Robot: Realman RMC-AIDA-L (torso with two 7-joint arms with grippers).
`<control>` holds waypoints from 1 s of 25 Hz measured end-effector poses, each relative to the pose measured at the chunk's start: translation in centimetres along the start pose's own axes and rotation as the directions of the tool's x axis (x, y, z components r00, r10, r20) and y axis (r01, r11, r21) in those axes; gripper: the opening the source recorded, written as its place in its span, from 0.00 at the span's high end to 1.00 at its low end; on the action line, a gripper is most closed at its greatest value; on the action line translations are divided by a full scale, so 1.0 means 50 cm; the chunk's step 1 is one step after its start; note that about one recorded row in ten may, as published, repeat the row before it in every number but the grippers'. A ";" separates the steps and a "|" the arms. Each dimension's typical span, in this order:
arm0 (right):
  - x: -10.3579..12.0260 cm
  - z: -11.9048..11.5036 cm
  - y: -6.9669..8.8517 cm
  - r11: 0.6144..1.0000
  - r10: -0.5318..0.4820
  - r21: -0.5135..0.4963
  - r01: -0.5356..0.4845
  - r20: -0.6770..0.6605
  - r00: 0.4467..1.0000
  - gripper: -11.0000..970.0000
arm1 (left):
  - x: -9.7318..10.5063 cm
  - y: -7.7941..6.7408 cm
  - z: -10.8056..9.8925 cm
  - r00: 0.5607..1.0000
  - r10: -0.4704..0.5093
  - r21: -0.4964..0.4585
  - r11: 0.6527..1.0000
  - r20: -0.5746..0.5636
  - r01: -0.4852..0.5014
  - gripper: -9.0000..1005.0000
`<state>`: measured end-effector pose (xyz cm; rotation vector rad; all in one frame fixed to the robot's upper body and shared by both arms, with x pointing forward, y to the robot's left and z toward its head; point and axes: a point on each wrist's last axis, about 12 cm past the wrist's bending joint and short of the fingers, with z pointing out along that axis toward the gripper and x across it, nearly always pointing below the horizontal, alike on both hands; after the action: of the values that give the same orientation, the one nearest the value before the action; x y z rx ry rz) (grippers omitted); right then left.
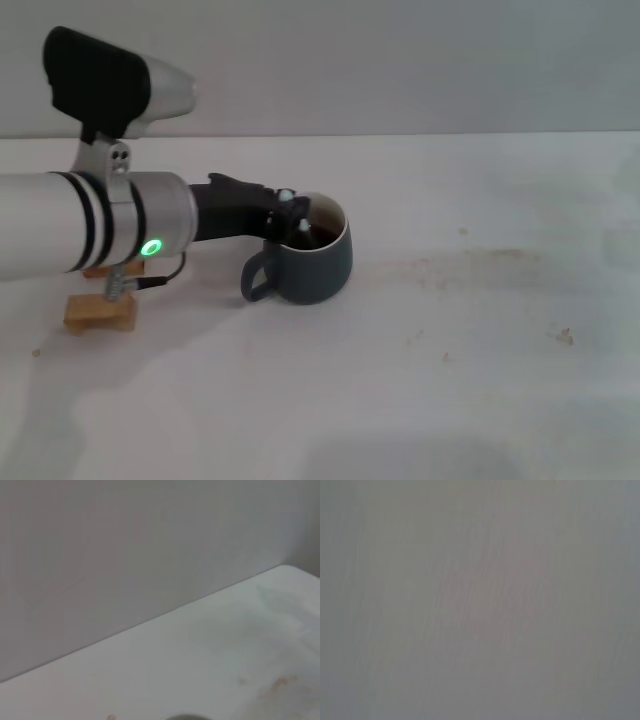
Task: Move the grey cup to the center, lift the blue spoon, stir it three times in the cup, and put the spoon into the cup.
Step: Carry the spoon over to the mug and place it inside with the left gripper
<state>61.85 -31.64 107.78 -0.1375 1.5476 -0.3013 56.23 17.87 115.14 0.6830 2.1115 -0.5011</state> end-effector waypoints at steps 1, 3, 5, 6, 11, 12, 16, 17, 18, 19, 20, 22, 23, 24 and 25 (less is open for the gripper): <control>0.000 0.000 0.000 1.000 0.000 0.000 0.000 0.000 1.000 0.94 | -0.002 -0.003 0.003 1.000 0.001 0.004 1.000 0.006 -0.001 0.82; 0.001 -0.001 -0.001 1.000 0.000 0.001 0.000 -0.002 1.000 0.94 | -0.005 -0.008 0.009 1.000 0.002 0.009 1.000 0.019 -0.002 0.82; 0.002 -0.002 -0.002 1.000 0.000 0.002 0.000 -0.003 1.000 0.94 | -0.005 -0.009 0.018 0.999 0.003 0.004 1.000 0.033 -0.003 0.82; 0.003 -0.002 -0.002 1.000 0.000 0.002 0.000 -0.003 1.000 0.94 | -0.005 -0.008 0.023 0.999 0.002 -0.001 1.000 0.036 -0.002 0.82; 0.004 -0.004 -0.003 1.000 0.000 0.004 0.000 -0.004 1.000 0.94 | 0.001 0.005 0.042 0.999 -0.010 -0.018 1.000 0.040 0.011 0.82; 0.005 -0.005 -0.003 1.000 0.000 0.004 0.000 -0.004 1.000 0.94 | 0.002 0.006 0.044 0.999 -0.012 -0.018 1.000 0.038 0.012 0.82; 0.006 -0.006 -0.004 1.000 0.000 0.005 0.000 -0.006 1.000 0.94 | 0.005 0.007 0.041 0.999 -0.015 -0.021 1.000 0.042 0.016 0.82; 0.007 -0.007 -0.004 1.000 0.000 0.006 0.000 -0.006 1.000 0.94 | 0.006 0.008 0.040 0.999 -0.018 -0.021 1.000 0.043 0.019 0.82; 0.007 -0.007 -0.004 1.000 0.000 0.006 0.000 -0.006 1.000 0.94 | 0.006 0.008 0.039 0.999 -0.020 -0.021 1.000 0.044 0.021 0.82; 0.007 -0.007 -0.004 1.000 0.000 0.006 0.000 -0.007 1.000 0.94 | 0.006 0.008 0.039 0.999 -0.023 -0.019 1.000 0.043 0.024 0.82; 0.007 -0.007 -0.004 1.000 0.000 0.006 0.000 -0.006 1.000 0.94 | 0.008 0.009 0.038 0.999 -0.029 -0.018 0.999 0.042 0.030 0.82; 0.007 -0.007 -0.004 1.000 0.000 0.006 0.000 -0.006 1.000 0.94 | 0.010 0.010 0.037 0.999 -0.034 -0.018 0.999 0.042 0.035 0.82; 0.006 -0.006 -0.004 1.000 0.000 0.006 0.000 -0.005 1.000 0.94 | 0.013 0.011 0.035 0.998 -0.049 -0.018 0.999 0.047 0.050 0.82; 0.005 -0.005 -0.004 1.000 -0.001 0.005 0.001 -0.004 1.000 0.94 | 0.013 0.011 0.035 0.998 -0.049 -0.018 0.999 0.047 0.050 0.82; 0.005 -0.005 -0.005 1.000 -0.001 0.006 0.002 -0.003 1.000 0.94 | 0.015 0.013 0.033 0.997 -0.061 -0.019 0.998 0.051 0.062 0.82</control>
<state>61.59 -31.92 107.61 -0.1338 1.5500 -0.3072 57.27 17.67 113.49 0.5900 2.0926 -0.5245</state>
